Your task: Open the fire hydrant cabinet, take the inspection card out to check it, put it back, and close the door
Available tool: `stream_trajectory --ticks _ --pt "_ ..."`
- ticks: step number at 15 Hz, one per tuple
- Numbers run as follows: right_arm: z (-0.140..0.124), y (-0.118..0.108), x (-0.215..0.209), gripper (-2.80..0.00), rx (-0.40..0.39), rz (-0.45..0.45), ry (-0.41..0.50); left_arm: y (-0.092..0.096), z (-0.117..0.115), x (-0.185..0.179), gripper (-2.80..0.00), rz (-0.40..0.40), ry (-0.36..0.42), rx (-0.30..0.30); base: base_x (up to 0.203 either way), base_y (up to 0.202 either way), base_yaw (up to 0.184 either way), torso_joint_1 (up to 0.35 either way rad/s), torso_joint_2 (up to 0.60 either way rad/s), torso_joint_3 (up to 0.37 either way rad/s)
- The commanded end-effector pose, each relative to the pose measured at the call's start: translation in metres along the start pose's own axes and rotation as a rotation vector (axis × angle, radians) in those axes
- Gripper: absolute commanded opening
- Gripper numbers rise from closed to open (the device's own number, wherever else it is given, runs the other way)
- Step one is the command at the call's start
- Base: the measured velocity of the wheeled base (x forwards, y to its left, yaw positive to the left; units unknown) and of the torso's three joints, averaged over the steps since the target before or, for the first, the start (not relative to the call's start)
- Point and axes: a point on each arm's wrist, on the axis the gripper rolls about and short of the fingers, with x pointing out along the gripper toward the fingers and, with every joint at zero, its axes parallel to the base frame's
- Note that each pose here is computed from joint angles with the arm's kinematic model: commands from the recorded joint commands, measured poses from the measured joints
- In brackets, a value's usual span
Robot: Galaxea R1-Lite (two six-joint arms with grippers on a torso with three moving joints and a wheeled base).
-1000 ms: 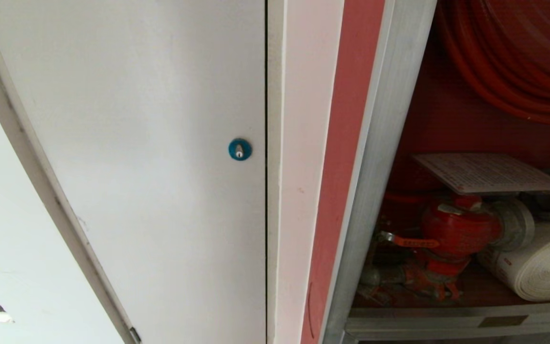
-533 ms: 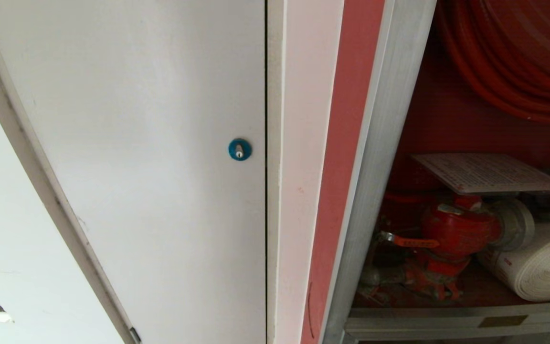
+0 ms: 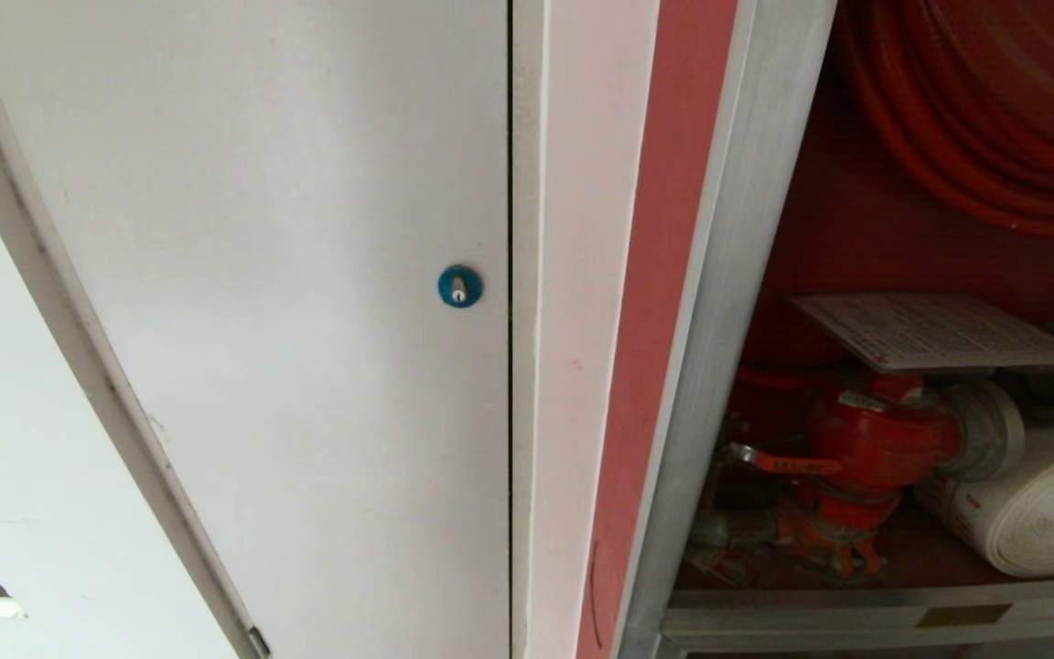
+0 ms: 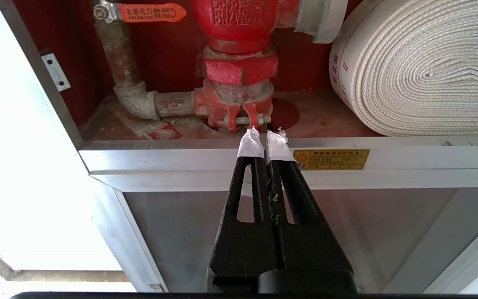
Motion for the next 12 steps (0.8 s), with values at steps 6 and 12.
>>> stream_trajectory --ticks 6,12 --pt "0.0 0.0 -0.0002 -2.8 0.001 -0.001 -0.003 -0.0001 -0.0021 0.0005 -2.8 0.002 0.007 0.0 0.0 0.0 0.0 0.0 0.0 0.0" --pt "0.0 0.0 -0.0002 -2.8 0.001 0.001 -0.003 -0.0001 -0.0021 0.0005 -2.8 -0.001 0.007 0.0 0.0 0.0 0.0 0.0 0.0 0.0"
